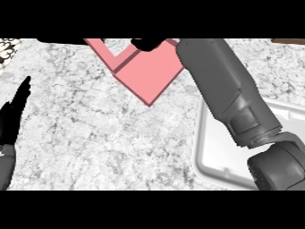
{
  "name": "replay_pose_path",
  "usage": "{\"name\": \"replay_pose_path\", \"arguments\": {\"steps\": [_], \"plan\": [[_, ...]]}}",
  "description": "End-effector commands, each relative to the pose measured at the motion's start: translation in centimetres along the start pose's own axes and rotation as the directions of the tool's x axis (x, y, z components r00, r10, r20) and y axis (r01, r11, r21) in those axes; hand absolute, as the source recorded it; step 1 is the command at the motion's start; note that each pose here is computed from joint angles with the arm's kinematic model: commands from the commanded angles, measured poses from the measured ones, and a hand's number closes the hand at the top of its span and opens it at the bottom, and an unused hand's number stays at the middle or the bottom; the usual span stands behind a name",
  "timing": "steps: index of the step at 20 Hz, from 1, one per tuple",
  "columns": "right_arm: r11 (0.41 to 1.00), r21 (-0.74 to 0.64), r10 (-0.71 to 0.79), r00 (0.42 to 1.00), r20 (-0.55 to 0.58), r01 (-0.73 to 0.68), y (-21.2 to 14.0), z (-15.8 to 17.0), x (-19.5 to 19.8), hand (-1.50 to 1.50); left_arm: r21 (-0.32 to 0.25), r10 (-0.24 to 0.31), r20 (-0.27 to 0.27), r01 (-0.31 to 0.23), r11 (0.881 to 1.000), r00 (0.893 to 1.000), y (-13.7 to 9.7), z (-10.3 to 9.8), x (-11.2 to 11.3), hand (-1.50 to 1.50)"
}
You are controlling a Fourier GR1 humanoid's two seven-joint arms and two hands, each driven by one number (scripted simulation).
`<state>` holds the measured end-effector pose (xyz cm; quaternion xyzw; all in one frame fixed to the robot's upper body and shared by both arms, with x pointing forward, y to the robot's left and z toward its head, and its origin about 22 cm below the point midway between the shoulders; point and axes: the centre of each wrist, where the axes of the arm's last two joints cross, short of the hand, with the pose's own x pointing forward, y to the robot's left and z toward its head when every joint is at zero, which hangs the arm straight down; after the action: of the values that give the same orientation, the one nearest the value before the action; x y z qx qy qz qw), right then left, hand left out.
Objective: Pick the squash from the tray and place it in the cardboard box
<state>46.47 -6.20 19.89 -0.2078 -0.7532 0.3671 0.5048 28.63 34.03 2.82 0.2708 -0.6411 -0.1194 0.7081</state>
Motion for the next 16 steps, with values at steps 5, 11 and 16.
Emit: {"name": "replay_pose_path", "arguments": {"steps": [5, 11, 16], "plan": [[1.0, -0.007, 0.001, 0.988, -0.152, -0.003, 3.2, 0.7, -1.3, 1.5, -0.015, -0.002, 0.024, 0.002, 1.0, 1.0, -1.0, -0.6, 0.9, 0.0], [0.996, 0.035, -0.07, 0.971, -0.228, 0.08, 3.7, 0.8, -1.8, -1.5, -0.029, -0.002, 0.052, 0.004, 1.0, 0.999, -0.7, -1.0, 1.9, 0.0], [0.992, -0.04, -0.12, 0.983, -0.142, 0.116, 3.9, 1.2, -2.7, -1.5, -0.03, -0.011, 0.052, 0.012, 0.999, 0.999, -1.5, -0.5, 1.9, 0.0]]}}
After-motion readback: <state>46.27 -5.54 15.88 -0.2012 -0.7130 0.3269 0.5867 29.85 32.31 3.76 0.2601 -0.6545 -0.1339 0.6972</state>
